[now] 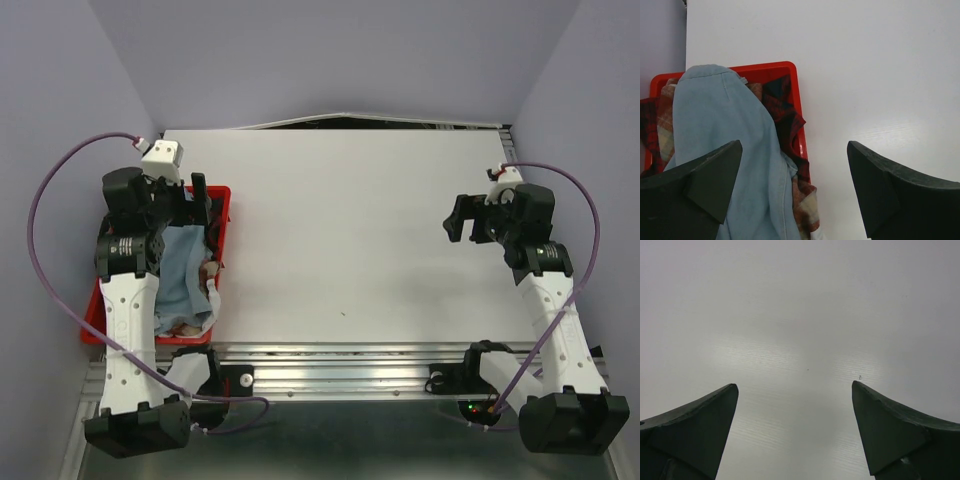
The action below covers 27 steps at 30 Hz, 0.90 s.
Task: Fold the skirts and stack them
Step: Grab the skirt from the pile
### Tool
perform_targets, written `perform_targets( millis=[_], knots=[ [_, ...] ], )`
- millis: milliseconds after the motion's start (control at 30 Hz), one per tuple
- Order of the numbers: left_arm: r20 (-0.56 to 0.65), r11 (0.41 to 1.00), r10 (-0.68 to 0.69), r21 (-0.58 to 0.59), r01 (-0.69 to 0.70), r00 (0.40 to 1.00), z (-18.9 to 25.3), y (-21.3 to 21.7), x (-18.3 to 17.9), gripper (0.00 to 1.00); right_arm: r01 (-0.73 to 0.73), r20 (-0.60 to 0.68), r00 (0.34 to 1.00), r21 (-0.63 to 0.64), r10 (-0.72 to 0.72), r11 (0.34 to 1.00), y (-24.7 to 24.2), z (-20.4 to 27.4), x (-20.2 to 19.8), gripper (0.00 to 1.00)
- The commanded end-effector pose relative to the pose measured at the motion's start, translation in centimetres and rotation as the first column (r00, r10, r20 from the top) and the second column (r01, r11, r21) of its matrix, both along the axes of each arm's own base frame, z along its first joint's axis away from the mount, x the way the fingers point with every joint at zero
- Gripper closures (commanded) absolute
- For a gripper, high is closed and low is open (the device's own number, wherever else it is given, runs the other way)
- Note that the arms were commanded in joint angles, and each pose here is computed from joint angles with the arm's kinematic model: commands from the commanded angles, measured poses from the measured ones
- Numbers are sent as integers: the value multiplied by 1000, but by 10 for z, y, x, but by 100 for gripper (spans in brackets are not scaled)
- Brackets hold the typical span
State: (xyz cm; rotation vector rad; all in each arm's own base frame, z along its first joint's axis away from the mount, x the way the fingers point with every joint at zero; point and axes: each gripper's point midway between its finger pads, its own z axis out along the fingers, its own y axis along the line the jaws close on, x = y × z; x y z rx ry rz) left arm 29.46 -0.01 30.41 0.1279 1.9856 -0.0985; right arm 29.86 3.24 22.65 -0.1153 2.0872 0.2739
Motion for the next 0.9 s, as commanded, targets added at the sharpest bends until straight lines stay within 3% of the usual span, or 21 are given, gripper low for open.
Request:
perform_targets(
  millis=[0,167,333,667,867],
  knots=[
    [-48,995,65,83,-61,997,13,21,11,1,-39,33,999,-1,39,999,5,12,-1,0],
    [-186,994,79,94,-62,979,8,44,17,1,-60,17,998,1,60,998,8,11,0,0],
    [-238,986,116,148,-82,964,13,71,14,1,-91,-15,996,10,91,996,12,6,0,0],
    [-485,964,237,224,-142,842,-66,118,-7,8,-126,-59,990,38,128,991,18,-1,7,0],
    [-539,965,251,207,-163,804,-107,119,-9,19,-148,-80,985,67,154,987,24,-2,12,0]
  ],
)
